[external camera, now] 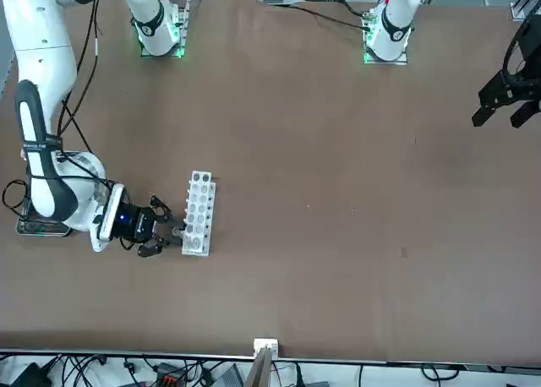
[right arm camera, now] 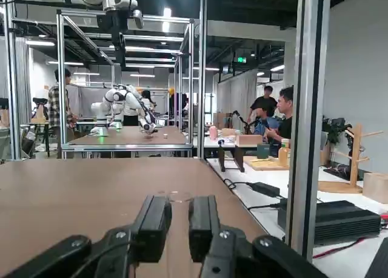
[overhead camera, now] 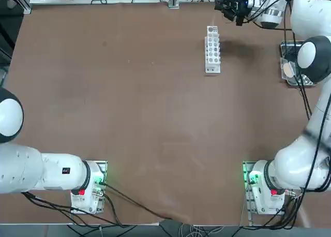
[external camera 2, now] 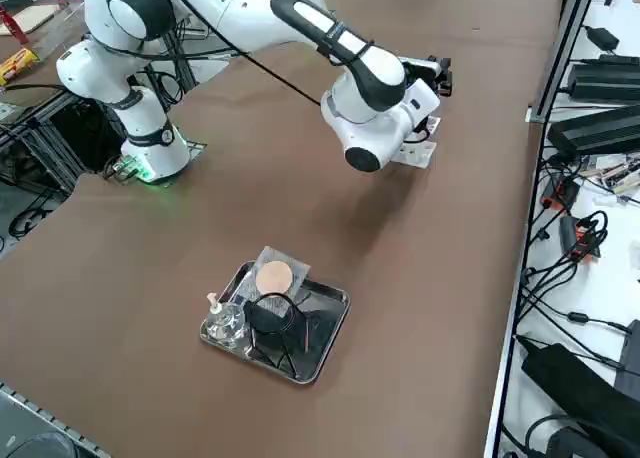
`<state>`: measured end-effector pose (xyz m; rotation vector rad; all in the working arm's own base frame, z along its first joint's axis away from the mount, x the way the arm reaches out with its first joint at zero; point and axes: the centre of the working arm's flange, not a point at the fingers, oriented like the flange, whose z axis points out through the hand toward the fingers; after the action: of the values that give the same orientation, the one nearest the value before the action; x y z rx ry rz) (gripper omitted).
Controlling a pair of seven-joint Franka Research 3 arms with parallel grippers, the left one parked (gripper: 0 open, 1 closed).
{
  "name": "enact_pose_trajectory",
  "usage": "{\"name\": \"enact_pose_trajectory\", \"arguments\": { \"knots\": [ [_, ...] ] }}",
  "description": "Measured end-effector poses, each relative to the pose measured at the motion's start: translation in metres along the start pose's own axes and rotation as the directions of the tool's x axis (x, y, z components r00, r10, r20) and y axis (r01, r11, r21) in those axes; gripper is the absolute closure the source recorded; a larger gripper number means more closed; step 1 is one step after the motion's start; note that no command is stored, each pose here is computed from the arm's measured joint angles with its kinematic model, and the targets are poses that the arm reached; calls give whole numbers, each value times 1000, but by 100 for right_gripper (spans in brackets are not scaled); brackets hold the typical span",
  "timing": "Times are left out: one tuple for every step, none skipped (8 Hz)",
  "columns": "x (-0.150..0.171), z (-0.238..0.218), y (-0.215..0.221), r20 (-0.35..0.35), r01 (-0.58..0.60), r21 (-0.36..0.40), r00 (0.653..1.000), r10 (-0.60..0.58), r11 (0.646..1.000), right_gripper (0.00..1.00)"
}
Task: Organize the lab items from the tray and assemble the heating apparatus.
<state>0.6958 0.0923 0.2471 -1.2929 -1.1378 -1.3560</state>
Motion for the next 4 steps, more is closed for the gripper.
{"name": "enact_pose_trajectory", "arguments": {
  "knots": [
    [-2, 0, -1, 1, -1, 0, 1000, 1, 1000, 77],
    [-3, 0, -2, 2, -3, 0, 1000, 3, 1000, 77],
    [-5, 0, -3, 3, -5, 1, 1000, 5, 1000, 77],
    [-6, 0, -4, 3, -7, 1, 1000, 7, 1000, 77]
  ]
}}
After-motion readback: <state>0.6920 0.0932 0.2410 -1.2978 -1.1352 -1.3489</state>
